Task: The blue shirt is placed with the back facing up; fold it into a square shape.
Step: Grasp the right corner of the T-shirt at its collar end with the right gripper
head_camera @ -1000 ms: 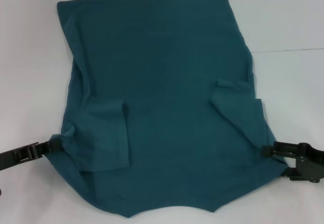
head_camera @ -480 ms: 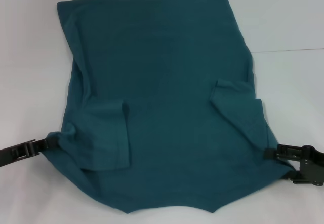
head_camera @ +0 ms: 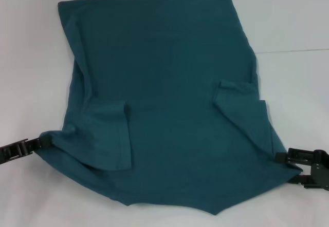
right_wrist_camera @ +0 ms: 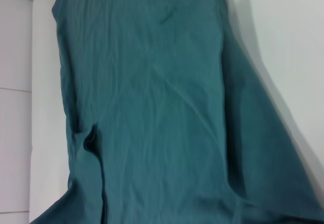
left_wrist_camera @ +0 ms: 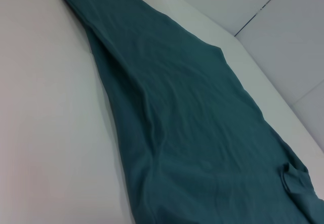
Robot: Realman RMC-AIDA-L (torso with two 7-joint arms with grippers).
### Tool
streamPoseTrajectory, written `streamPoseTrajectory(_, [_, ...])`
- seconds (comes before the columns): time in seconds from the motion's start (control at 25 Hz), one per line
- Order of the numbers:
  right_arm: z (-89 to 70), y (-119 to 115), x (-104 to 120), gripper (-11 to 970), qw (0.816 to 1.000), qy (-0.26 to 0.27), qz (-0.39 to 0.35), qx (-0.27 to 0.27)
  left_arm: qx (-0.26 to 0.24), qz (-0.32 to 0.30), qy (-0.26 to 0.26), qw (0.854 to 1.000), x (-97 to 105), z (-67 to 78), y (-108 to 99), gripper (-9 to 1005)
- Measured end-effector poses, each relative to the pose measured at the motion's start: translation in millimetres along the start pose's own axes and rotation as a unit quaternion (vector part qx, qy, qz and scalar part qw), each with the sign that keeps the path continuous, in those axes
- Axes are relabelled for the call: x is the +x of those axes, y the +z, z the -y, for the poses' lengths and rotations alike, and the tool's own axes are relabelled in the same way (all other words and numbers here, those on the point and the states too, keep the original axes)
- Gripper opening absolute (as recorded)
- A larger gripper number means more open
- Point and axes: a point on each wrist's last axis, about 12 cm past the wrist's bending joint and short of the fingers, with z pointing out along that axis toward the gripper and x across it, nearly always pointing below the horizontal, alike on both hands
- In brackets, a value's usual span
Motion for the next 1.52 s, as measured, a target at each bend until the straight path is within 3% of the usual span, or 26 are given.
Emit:
streamPoseTrajectory(0.8, [-4.5,3,-5,832,1.000,-0.009,0.023,-0.003,0.000,-0.001,0.000,1.000,0,-0.2,-1,15])
streamPoseTrajectory(1.52, [6.2,-5,3,828,1.000,0.011,0.026,0.002,0.001,-0.001,0.001,1.000,-1,0.3,0,16])
